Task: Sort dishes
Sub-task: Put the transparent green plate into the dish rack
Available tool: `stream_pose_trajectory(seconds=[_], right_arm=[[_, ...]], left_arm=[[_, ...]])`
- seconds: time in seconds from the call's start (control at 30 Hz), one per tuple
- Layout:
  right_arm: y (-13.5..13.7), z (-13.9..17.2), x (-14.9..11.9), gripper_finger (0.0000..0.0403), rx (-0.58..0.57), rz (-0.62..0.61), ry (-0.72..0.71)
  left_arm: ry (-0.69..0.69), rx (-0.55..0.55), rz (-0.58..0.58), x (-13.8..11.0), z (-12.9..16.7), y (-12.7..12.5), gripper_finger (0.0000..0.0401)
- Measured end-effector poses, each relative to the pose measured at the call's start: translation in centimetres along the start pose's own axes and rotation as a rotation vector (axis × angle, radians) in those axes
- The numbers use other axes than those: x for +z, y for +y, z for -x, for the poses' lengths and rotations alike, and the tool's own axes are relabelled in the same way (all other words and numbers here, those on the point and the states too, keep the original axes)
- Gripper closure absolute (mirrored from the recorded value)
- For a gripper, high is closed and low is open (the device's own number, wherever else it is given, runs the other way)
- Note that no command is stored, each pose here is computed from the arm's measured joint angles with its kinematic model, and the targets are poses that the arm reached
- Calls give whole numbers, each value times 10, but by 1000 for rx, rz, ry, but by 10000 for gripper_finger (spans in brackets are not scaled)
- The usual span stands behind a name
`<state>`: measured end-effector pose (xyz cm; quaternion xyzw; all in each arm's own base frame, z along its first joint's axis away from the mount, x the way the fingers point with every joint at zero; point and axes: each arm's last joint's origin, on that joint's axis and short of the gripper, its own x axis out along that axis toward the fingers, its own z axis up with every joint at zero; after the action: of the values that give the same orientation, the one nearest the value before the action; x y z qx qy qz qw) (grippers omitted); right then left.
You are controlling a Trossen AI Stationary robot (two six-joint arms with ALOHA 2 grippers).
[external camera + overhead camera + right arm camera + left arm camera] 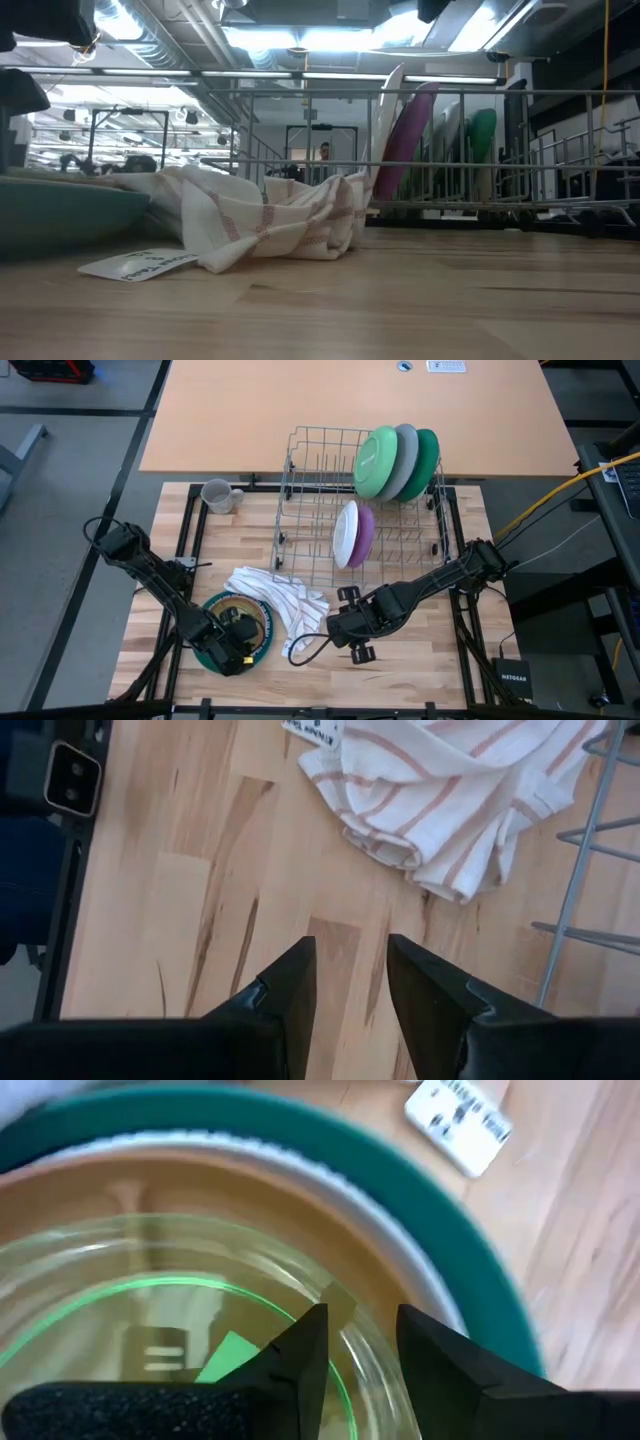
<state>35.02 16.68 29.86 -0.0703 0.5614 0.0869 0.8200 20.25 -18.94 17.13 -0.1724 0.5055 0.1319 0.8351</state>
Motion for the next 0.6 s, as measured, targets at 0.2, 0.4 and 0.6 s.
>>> stream_pose_trajectory(seconds=[0.2,0.4,0.6], right_arm=[[0,0,1,274,3,-1,-14],[0,0,1,274,3,-2,-15],[0,0,1,274,3,-2,-15]], left_arm=[[69,56,-7,-4,0,7,290],[87,81,-8,-5,1,9,290],[99,74,-24,-4,2,8,290]])
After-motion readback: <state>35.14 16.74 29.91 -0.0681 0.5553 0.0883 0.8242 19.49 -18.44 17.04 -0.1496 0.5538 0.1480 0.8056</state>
